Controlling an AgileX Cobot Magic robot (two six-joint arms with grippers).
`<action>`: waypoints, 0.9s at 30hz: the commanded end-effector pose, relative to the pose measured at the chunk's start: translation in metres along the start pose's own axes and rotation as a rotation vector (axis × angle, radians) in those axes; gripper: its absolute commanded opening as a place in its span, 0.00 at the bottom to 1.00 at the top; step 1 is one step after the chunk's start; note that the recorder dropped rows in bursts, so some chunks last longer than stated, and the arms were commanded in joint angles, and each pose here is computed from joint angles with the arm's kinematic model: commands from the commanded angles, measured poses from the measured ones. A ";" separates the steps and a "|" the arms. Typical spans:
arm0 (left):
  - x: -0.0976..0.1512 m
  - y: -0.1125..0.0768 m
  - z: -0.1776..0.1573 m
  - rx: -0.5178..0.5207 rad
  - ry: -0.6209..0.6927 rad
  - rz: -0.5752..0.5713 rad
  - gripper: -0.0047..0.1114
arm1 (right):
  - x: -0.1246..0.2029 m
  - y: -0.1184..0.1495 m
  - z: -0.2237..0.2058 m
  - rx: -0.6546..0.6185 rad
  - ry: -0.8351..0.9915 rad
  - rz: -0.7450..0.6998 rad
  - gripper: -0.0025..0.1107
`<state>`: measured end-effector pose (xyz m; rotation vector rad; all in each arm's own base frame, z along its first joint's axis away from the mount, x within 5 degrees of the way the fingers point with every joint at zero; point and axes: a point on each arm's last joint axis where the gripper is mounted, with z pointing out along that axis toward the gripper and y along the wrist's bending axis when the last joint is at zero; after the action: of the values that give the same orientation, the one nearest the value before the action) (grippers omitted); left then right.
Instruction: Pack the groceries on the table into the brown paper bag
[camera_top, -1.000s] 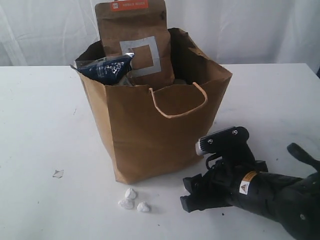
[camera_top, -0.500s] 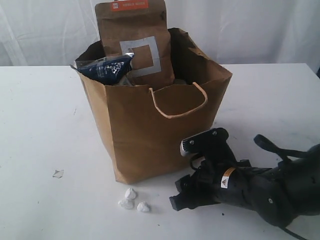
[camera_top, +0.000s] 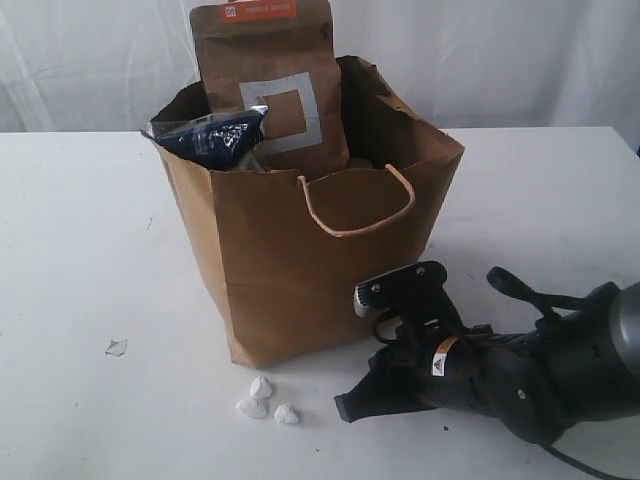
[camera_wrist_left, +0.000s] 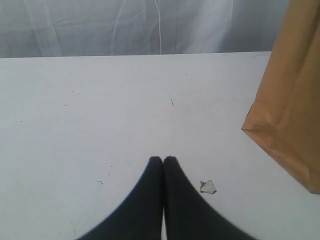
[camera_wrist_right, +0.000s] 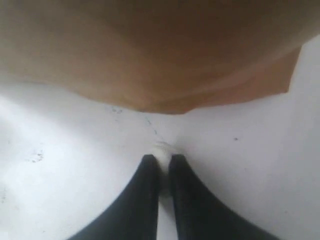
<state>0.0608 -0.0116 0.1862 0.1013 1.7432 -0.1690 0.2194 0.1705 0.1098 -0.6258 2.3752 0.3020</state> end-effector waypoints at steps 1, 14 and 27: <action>0.001 0.000 0.000 -0.002 0.000 0.000 0.04 | 0.009 0.001 -0.004 0.000 0.082 0.156 0.02; 0.001 0.000 0.000 -0.002 0.000 0.000 0.04 | 0.022 -0.004 -0.077 -0.040 -0.011 0.191 0.02; 0.001 0.000 0.000 -0.002 0.000 0.000 0.04 | 0.001 0.002 -0.166 -0.152 -0.160 0.105 0.02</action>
<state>0.0608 -0.0116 0.1862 0.1013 1.7432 -0.1690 0.1329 0.1124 0.2176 -0.4642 2.2902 0.5560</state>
